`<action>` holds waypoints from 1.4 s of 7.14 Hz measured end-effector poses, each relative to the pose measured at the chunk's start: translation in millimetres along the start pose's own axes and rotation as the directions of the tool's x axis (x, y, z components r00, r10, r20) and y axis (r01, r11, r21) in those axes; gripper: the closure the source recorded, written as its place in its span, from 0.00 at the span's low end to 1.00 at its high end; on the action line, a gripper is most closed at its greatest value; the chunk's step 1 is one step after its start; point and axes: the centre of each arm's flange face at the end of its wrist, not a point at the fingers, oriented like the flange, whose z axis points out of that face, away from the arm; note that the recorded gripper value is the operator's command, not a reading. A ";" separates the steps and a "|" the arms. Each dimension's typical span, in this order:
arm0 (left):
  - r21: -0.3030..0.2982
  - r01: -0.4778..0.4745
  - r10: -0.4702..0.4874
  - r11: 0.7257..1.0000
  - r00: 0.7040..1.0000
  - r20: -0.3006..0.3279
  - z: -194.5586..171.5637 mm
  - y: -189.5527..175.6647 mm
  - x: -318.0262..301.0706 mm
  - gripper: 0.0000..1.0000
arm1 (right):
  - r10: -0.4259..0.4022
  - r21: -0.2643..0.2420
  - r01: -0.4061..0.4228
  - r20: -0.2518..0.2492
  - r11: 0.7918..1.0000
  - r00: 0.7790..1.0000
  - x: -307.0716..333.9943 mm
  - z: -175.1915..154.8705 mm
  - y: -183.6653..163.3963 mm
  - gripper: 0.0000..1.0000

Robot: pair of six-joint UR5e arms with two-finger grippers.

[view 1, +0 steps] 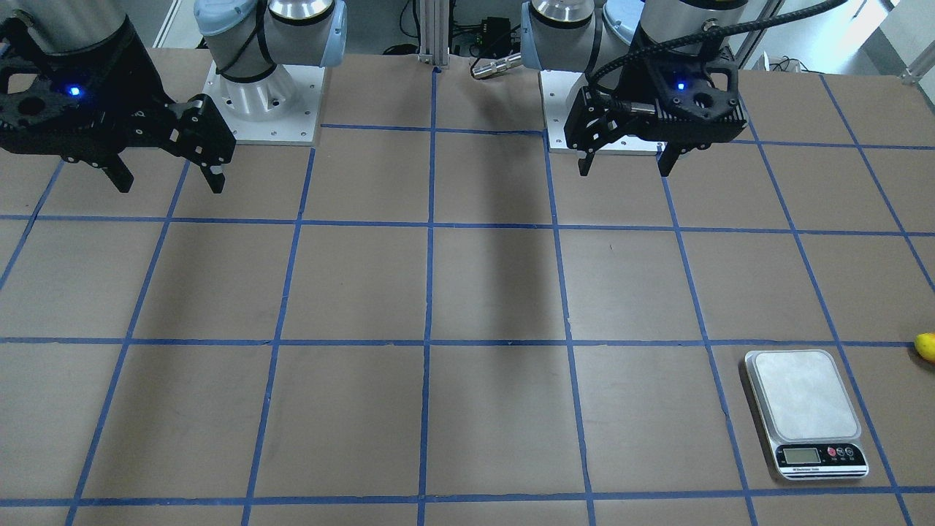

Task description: Weigh mango

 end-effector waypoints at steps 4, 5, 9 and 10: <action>-0.003 -0.069 0.069 0.998 0.998 -0.001 2.2 -2.5 -2.9 0.00 | 0.000 0.000 0.000 0.000 1.000 1.000 0.1 0.0 0.0 0.00; -0.004 -0.071 0.071 0.997 0.997 0.003 2.7 -1.4 -3.3 0.00 | 0.000 0.000 0.000 0.000 1.000 1.000 0.2 0.3 -0.2 0.00; -0.028 -0.144 0.145 0.989 0.989 0.028 10.9 -5.8 -15.6 0.00 | 0.000 0.000 0.000 0.001 1.000 1.000 -0.1 0.0 0.0 0.00; -0.034 -0.211 0.212 0.977 0.977 0.032 12.5 -11.3 -33.6 0.00 | 0.000 0.000 0.000 0.000 1.000 1.000 0.0 0.2 -0.1 0.00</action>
